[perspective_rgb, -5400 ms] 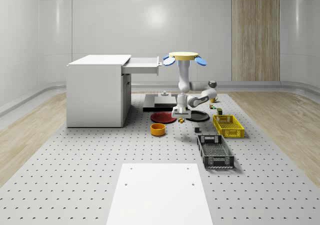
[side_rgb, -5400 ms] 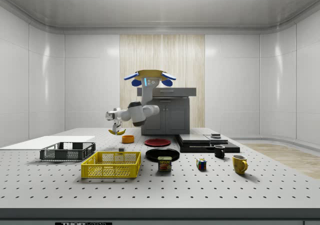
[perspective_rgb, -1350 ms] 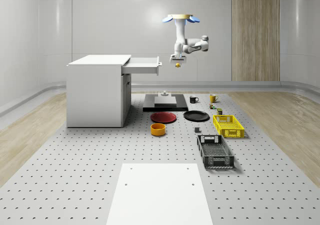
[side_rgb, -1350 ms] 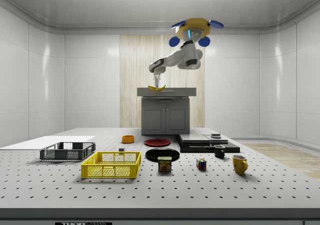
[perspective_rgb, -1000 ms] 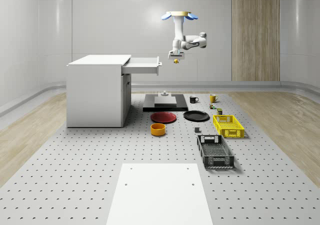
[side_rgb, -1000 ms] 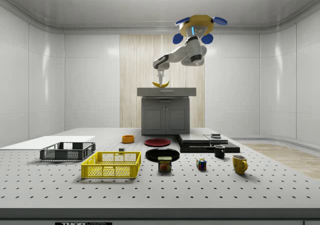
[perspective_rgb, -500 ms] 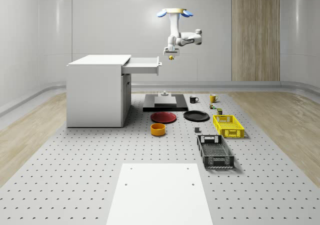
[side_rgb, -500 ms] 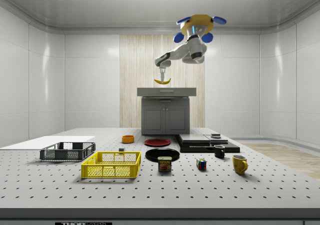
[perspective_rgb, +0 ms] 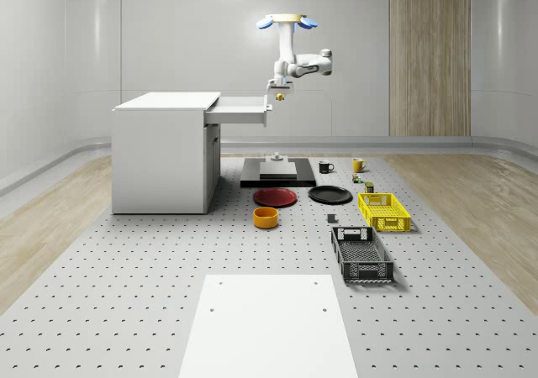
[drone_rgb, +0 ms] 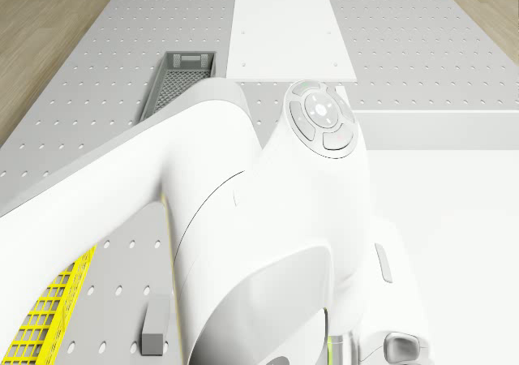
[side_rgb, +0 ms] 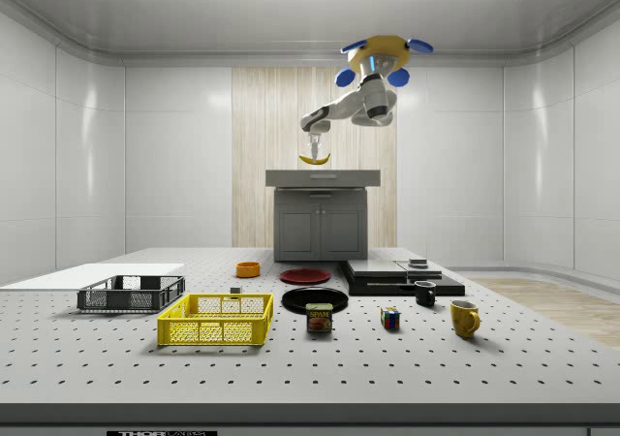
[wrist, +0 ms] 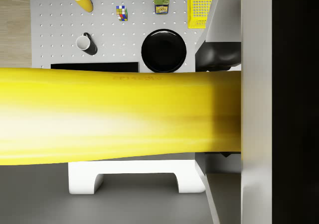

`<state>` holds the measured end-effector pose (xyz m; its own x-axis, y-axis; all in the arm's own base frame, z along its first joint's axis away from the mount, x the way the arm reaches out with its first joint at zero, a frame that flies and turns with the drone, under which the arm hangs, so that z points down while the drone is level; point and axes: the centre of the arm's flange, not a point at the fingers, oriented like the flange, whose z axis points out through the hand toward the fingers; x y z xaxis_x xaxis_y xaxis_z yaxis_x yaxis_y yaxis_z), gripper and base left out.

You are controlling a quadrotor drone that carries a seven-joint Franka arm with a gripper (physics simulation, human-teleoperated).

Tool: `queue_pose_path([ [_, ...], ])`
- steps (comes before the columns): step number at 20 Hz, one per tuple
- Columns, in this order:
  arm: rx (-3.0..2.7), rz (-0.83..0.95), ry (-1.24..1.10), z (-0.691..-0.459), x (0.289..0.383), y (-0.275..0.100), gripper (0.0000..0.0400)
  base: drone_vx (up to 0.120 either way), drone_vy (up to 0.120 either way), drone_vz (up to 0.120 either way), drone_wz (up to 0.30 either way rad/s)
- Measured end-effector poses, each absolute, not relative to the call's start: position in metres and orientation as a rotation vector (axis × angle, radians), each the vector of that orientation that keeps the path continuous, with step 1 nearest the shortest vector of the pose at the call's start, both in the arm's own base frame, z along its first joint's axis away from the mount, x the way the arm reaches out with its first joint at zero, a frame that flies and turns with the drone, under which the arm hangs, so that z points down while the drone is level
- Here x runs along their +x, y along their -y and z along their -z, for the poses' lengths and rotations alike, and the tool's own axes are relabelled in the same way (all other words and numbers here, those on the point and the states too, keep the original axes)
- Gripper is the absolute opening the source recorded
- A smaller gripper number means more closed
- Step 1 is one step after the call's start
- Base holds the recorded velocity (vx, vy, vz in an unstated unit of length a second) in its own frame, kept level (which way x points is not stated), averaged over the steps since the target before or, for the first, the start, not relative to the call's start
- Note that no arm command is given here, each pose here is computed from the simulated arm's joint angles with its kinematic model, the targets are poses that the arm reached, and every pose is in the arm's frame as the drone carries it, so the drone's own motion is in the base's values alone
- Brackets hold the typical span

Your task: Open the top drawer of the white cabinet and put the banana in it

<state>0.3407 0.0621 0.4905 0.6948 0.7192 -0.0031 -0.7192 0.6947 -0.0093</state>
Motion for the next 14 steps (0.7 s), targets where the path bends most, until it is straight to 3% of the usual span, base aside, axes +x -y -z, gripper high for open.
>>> queue_pose_path([
  [10, -0.010, -0.803, 0.001, -0.4905, 0.3407, -0.0621, 0.0200, 0.000, -0.120, 0.000, 0.000],
  [14, -0.010, -0.803, 0.001, -0.4905, 0.3407, -0.0621, 0.0200, 0.000, -0.120, 0.040, 0.000],
])
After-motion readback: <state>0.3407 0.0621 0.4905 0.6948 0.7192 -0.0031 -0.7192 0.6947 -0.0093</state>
